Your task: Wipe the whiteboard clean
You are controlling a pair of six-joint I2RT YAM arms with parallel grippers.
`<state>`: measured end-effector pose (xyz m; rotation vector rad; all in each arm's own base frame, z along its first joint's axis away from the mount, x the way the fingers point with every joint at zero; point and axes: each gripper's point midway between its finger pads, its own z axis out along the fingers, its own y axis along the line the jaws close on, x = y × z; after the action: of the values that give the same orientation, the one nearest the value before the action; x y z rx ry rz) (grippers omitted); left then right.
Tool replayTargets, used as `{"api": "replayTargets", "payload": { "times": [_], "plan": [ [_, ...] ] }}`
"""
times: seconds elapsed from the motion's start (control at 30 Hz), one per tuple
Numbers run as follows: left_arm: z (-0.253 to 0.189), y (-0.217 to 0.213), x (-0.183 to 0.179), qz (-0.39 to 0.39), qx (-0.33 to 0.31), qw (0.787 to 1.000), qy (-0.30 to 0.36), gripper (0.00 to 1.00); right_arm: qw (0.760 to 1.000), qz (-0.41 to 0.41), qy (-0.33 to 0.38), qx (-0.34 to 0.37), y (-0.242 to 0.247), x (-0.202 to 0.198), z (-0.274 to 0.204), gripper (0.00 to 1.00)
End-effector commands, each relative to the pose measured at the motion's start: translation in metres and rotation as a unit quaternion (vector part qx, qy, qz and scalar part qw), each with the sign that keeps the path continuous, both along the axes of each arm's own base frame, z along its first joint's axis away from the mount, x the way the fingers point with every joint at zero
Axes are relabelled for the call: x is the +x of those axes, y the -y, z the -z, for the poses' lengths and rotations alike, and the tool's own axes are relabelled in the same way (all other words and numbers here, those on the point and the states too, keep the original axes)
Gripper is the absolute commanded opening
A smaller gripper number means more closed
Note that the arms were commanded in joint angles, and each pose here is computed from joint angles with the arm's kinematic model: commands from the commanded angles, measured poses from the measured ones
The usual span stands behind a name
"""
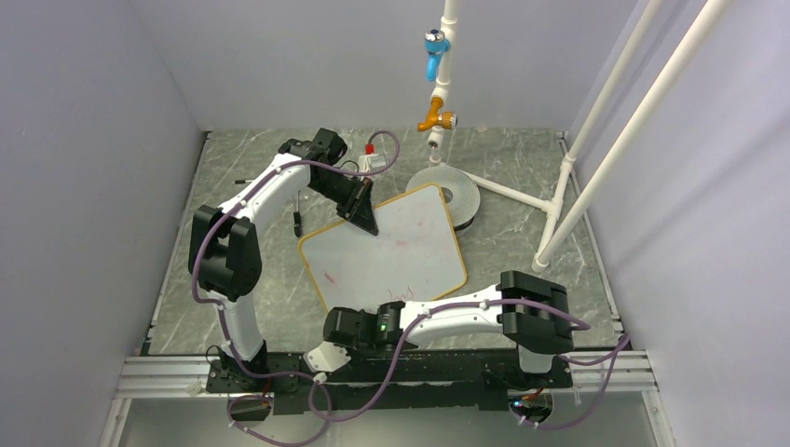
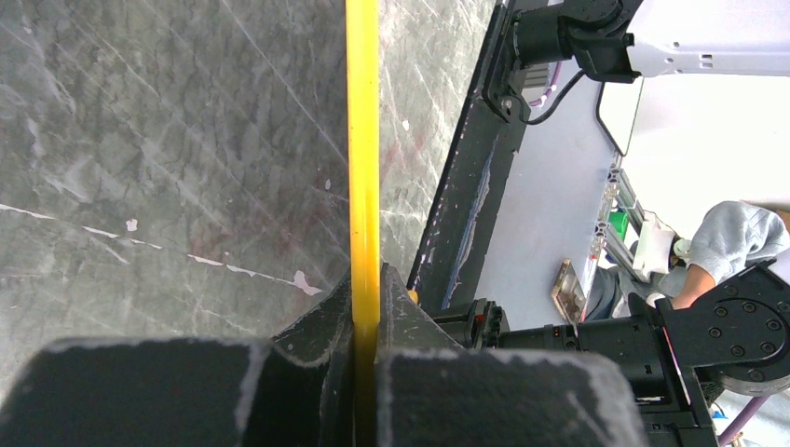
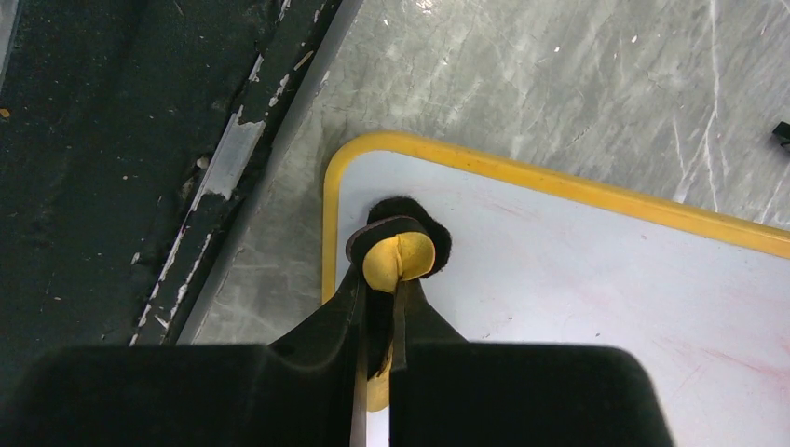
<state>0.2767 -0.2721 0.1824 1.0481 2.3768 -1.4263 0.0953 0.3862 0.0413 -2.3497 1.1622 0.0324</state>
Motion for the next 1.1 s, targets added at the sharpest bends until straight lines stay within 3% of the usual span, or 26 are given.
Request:
{"api": "replayTargets", "payload": {
  "times": [0.0, 0.23, 0.5, 0.63, 1.07],
  "plan": [
    [-0.035, 0.013, -0.015, 0.028, -0.068, 0.997, -0.001, 0.00, 0.999, 0.016, -0.012, -0.043, 0.016, 0.000, 0.023, 0.00],
    [-0.036, 0.012, -0.016, 0.028, -0.068, 0.997, 0.000, 0.00, 0.998, 0.041, 0.002, -0.056, 0.041, 0.012, 0.022, 0.00],
    [-0.037, 0.012, -0.016, 0.028, -0.070, 0.997, 0.001, 0.00, 0.990, 0.136, 0.015, 0.014, 0.061, 0.071, -0.015, 0.00],
    [-0.036, 0.013, -0.015, 0.027, -0.070, 0.997, -0.001, 0.00, 0.988, 0.145, 0.024, 0.052, 0.056, 0.083, -0.031, 0.00],
    [-0.034, 0.013, -0.015, 0.027, -0.069, 0.997, -0.004, 0.00, 0.999, 0.024, -0.013, 0.022, 0.006, 0.013, -0.008, 0.00]
  ]
}}
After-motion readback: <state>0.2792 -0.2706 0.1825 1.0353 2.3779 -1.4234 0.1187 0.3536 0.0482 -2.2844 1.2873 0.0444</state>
